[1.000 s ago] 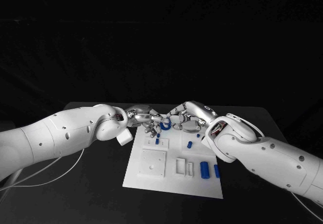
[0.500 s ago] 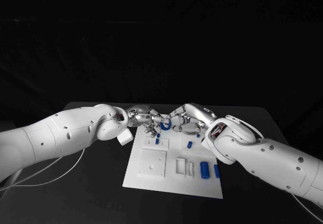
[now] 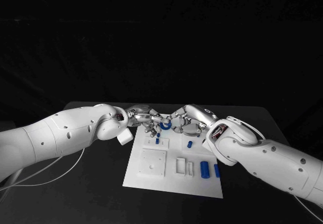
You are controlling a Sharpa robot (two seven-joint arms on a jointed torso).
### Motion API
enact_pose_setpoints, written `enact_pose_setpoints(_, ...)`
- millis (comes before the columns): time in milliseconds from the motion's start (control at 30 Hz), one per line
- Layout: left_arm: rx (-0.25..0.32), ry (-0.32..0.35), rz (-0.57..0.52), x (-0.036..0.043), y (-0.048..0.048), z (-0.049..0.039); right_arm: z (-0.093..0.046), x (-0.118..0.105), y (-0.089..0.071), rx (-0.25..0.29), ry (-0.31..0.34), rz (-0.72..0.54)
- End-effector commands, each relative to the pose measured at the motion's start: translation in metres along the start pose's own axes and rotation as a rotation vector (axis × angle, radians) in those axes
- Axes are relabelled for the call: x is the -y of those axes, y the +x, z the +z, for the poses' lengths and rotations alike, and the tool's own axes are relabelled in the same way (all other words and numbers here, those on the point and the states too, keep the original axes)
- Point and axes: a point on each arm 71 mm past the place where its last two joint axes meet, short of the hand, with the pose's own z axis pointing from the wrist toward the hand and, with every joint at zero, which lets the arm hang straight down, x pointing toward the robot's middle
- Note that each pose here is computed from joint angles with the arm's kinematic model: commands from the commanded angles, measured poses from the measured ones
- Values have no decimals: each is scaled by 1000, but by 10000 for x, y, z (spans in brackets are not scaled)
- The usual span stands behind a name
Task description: Assemble the parts on the task board
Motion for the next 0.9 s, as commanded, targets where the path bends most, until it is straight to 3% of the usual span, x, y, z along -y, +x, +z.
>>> enact_pose_setpoints(33,44,12,-14,20,-60,-13,-19,-17,39,-19,-13,2)
enact_pose_setpoints(633,44,-10,-4,4,-63,-11,-40,18,26,2,-4,8)
enact_pose_setpoints(900,57,-66,56,-29,-61,-10,-55,115,-17,43,29,11)
